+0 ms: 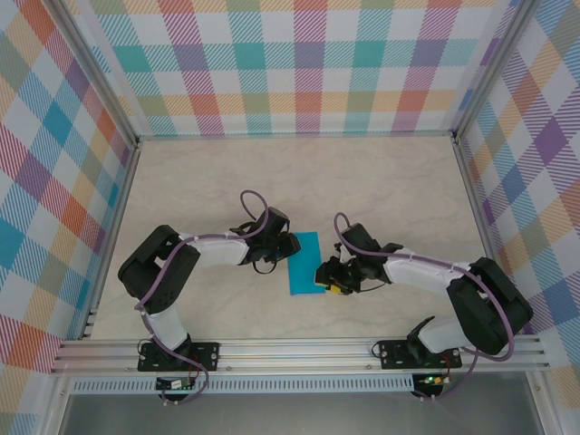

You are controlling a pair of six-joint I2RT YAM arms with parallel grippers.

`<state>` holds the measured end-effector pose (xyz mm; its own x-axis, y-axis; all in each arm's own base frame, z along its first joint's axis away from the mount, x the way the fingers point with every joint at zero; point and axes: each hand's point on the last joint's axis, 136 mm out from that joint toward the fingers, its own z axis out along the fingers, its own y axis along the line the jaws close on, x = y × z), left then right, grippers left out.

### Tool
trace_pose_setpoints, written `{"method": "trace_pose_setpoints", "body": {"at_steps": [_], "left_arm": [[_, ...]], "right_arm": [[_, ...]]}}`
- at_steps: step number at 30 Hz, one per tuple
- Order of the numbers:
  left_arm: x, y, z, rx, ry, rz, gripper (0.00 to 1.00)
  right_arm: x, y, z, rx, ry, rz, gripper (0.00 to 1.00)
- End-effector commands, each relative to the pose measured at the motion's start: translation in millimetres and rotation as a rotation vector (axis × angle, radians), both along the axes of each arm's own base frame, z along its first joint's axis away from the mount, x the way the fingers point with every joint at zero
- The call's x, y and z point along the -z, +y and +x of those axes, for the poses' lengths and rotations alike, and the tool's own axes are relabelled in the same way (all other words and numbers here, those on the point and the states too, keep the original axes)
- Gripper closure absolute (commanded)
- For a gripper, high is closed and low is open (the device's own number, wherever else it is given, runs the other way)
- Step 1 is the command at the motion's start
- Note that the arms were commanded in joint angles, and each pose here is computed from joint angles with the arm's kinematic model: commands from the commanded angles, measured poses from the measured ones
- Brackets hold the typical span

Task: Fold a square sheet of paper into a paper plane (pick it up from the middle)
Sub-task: Third fold the triangle at the center of the table.

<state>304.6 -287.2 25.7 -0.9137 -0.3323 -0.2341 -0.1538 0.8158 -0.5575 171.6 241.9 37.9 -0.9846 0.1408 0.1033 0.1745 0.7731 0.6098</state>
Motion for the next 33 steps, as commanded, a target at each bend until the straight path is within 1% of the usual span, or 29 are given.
{"method": "trace_pose_setpoints", "body": {"at_steps": [1,3,5,11,21,27,30,33], "left_arm": [[22.7,19.7,-21.5,-0.008,0.096,0.071,0.67],[23.5,19.4,-22.1,-0.007,0.099,0.072,0.67],[24.3,20.0,-22.7,-0.008,0.101,0.072,0.67],[23.8,18.9,-21.8,-0.006,0.100,0.069,0.67],[23.6,18.4,-21.9,-0.006,0.100,0.067,0.67],[25.6,17.9,-22.5,-0.005,0.104,0.065,0.67],[25.9,18.1,-23.1,-0.005,0.106,0.065,0.67],[25.6,18.4,-23.4,-0.006,0.105,0.064,0.67]], "right_arm": [[6.9,-9.4,-7.6,0.085,0.053,-0.032,0.56],[9.3,-11.6,-6.1,0.106,0.057,-0.047,0.56],[7.9,-4.8,-4.0,0.097,0.057,-0.014,0.56],[7.7,2.8,3.0,0.105,0.050,0.013,0.57],[16.8,6.1,3.9,0.104,0.069,0.012,0.57],[5.9,18.1,11.8,0.101,0.033,0.091,0.61],[0.5,20.9,17.8,0.108,0.013,0.100,0.60],[-0.7,22.2,23.2,0.111,-0.006,0.094,0.58]]}}
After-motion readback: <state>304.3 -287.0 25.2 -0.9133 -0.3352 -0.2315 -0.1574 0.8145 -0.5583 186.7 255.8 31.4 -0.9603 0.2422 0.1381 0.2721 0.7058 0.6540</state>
